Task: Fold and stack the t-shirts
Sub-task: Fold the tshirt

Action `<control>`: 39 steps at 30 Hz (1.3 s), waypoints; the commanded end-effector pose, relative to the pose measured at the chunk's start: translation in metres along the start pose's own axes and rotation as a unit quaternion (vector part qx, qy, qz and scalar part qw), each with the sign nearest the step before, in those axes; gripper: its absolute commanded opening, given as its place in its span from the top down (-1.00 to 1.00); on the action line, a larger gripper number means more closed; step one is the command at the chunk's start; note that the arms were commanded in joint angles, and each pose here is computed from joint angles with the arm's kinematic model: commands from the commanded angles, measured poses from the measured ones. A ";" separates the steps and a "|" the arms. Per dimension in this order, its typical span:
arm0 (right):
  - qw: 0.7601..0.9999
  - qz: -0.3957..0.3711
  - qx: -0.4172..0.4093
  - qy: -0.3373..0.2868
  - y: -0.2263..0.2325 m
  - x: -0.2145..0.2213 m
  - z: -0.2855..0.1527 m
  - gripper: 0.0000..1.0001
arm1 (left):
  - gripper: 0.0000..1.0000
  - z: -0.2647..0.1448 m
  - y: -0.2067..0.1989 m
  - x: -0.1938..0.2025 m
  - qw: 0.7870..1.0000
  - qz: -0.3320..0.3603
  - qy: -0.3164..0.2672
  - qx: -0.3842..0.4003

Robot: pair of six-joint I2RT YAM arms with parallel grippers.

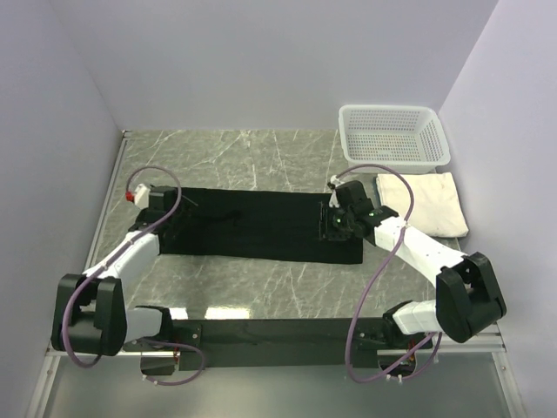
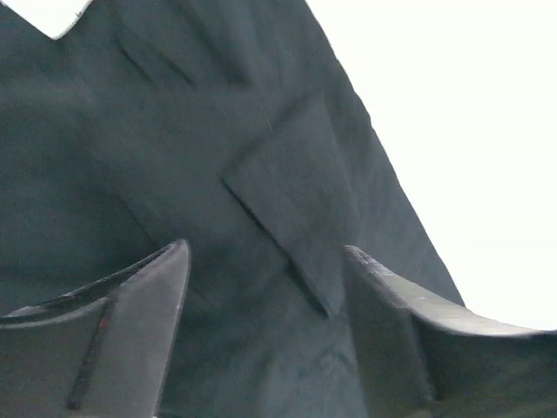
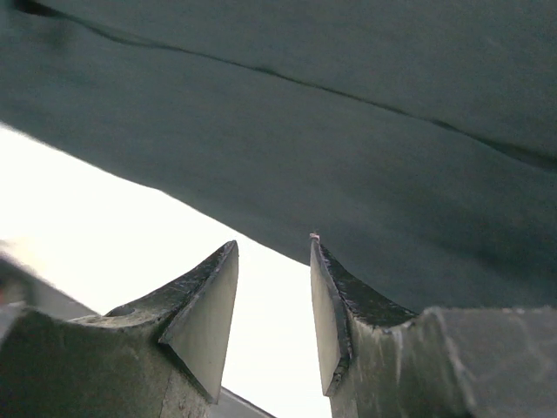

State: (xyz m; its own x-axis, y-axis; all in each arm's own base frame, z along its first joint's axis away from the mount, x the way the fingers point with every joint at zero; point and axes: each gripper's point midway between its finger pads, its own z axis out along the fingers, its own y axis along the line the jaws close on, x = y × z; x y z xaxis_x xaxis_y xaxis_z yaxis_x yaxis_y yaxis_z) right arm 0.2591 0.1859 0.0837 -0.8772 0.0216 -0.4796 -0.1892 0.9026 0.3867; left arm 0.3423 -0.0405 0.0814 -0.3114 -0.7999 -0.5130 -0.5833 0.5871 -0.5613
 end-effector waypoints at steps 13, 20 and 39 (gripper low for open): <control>0.957 0.140 -0.249 -0.051 0.139 -0.117 0.058 0.00 | -0.52 0.045 -0.023 -0.033 0.992 0.115 0.043 0.002; 0.938 0.218 -0.266 -0.031 0.161 -0.120 0.100 -0.08 | -0.45 0.058 -0.014 -0.026 0.987 0.147 0.067 -0.020; 0.917 0.265 -0.298 0.026 0.199 -0.110 0.171 -0.06 | -0.44 0.057 -0.018 -0.018 0.987 0.129 0.093 -0.018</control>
State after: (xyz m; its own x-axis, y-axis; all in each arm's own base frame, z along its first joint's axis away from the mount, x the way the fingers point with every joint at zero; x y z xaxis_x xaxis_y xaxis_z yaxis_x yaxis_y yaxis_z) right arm 0.3894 0.4227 0.0614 -0.9287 0.3667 -0.0551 0.1126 0.4204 0.9003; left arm 0.3894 -0.0264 0.0457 -0.6029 -0.6285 -0.4915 -0.5132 0.7772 -0.3642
